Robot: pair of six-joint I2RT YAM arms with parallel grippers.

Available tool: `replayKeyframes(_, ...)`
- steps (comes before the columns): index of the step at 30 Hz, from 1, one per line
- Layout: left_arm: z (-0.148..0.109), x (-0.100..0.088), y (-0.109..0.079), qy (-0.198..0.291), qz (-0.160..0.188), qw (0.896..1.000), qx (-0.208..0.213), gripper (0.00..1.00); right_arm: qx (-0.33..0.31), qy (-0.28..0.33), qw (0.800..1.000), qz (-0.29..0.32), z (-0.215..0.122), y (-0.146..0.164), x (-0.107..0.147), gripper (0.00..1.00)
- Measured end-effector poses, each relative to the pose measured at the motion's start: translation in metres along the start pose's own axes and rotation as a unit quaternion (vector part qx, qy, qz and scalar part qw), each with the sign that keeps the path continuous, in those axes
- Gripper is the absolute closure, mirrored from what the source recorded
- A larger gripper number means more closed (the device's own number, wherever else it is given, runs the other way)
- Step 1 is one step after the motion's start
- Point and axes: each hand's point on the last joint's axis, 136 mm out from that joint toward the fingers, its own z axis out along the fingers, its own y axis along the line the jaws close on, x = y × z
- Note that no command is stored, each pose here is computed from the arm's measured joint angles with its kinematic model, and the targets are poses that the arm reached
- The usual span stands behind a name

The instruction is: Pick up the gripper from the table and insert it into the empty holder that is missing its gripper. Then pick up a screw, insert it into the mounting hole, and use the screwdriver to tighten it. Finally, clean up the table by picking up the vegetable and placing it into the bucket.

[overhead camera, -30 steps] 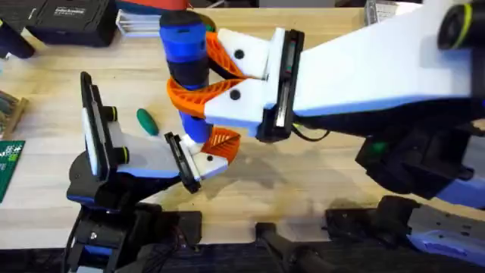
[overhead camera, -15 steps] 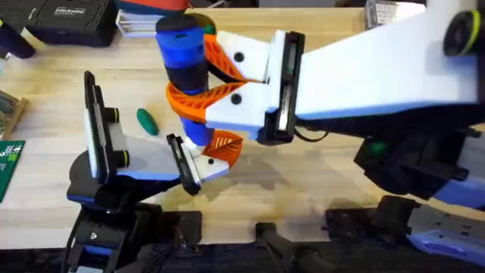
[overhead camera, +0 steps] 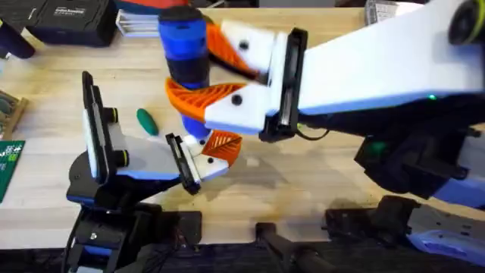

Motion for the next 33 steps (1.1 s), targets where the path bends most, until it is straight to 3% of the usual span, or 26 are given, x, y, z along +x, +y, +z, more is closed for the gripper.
replayKeyframes(2,0.0,0.0,0.0,0.0,0.0,1.0,0.0,0.997,0.012,-0.001,1.0,-0.001,0.0,-0.005,-0.002,0.741)
replayKeyframes(6,0.0,0.0,0.0,0.0,0.0,1.0,0.0,0.997,0.025,0.012,1.0,0.006,-0.001,-0.011,0.004,0.735)
replayKeyframes(13,0.0,0.0,0.0,0.0,0.0,1.0,0.0,0.997,0.028,0.014,0.999,0.007,-0.001,-0.012,0.004,0.982)
replayKeyframes(19,0.0,0.0,0.0,0.0,0.0,1.0,0.0,0.997,0.05,0.018,0.999,-0.004,-0.006,-0.028,0.006,0.977)
replayKeyframes(24,0.0,0.0,0.0,0.0,0.0,1.0,0.0,0.997,0.11,0.039,0.992,-0.049,-0.026,-0.072,0.013,0.977)
replayKeyframes(28,0.0,0.0,0.0,0.0,0.0,1.0,0.0,0.997,0.185,0.118,0.973,-0.074,-0.061,-0.124,0.043,0.977)
replayKeyframes(33,0.0,0.0,0.0,0.0,0.0,1.0,0.0,0.997,0.289,0.278,0.908,-0.122,-0.134,-0.184,0.099,0.977)
